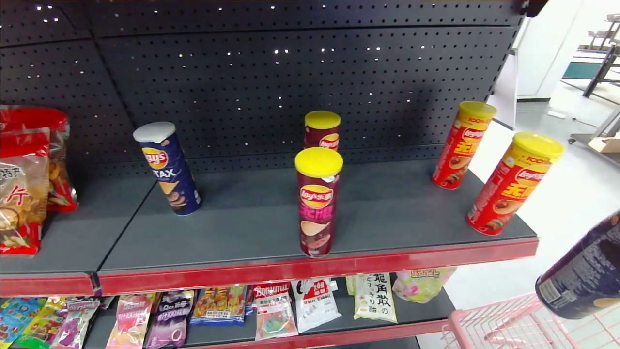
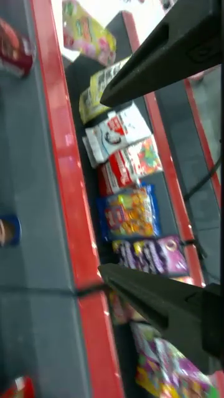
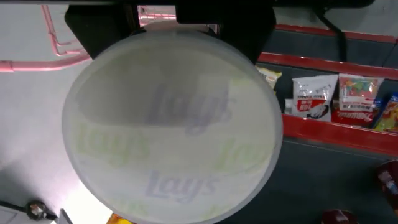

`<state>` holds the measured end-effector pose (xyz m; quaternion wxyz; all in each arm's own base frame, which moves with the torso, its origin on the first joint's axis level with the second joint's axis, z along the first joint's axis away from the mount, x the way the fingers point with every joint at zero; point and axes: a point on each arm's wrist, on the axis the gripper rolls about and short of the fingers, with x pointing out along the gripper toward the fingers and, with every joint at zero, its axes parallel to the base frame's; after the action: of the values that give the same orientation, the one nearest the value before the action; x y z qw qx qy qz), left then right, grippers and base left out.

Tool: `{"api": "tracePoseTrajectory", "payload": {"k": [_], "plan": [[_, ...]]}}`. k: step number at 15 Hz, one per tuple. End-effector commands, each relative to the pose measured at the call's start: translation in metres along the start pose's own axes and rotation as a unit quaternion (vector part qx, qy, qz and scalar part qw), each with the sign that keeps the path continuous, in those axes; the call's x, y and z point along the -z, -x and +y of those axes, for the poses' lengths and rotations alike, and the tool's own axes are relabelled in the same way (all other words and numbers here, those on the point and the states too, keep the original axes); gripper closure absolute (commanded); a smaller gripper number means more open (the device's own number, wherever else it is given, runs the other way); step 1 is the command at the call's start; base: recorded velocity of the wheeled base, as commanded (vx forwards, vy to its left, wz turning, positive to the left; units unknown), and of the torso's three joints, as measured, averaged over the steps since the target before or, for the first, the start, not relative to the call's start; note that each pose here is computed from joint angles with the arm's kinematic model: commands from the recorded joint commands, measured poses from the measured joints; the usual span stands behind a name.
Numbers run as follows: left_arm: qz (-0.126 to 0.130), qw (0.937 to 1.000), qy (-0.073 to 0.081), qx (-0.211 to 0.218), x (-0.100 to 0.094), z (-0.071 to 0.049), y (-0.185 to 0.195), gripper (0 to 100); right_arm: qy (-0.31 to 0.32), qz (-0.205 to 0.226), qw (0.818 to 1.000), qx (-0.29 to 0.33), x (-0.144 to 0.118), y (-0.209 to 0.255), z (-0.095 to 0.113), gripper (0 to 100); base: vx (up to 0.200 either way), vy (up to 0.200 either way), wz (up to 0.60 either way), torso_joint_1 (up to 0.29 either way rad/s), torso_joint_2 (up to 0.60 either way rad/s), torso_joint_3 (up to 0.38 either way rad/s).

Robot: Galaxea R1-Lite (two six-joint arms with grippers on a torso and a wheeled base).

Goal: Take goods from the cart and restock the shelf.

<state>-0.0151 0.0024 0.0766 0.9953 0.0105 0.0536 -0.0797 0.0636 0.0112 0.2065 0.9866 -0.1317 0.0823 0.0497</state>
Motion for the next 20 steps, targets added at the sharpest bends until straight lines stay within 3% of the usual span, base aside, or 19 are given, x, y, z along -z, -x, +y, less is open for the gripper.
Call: {"api": "tracePoseTrajectory", "payload": {"k": [1,5,9,20], "plan": [[0.0,1.0,0.0,0.0,0.0,0.0,0.0,0,-0.005,-0.026,1.0,0.011,0.007,0.016,-0.001,100,0.0,0.0,0.0,0.0,0.0,0.0],[0.001,1.0,0.001,-0.001,0.0,0.0,0.0,0,-0.012,-0.052,0.998,0.022,0.011,0.029,-0.002,100,0.0,0.0,0.0,0.0,0.0,0.0],[0.0,1.0,-0.001,-0.001,0.0,0.0,0.0,0,-0.013,-0.049,0.998,0.029,0.018,0.031,-0.002,100,0.0,0.0,0.0,0.0,0.0,0.0],[0.001,1.0,-0.001,0.0,0.0,0.0,0.0,0,-0.013,-0.038,0.999,0.025,0.023,0.029,0.0,100,0.0,0.2,0.0,0.003,0.0,0.001]]}}
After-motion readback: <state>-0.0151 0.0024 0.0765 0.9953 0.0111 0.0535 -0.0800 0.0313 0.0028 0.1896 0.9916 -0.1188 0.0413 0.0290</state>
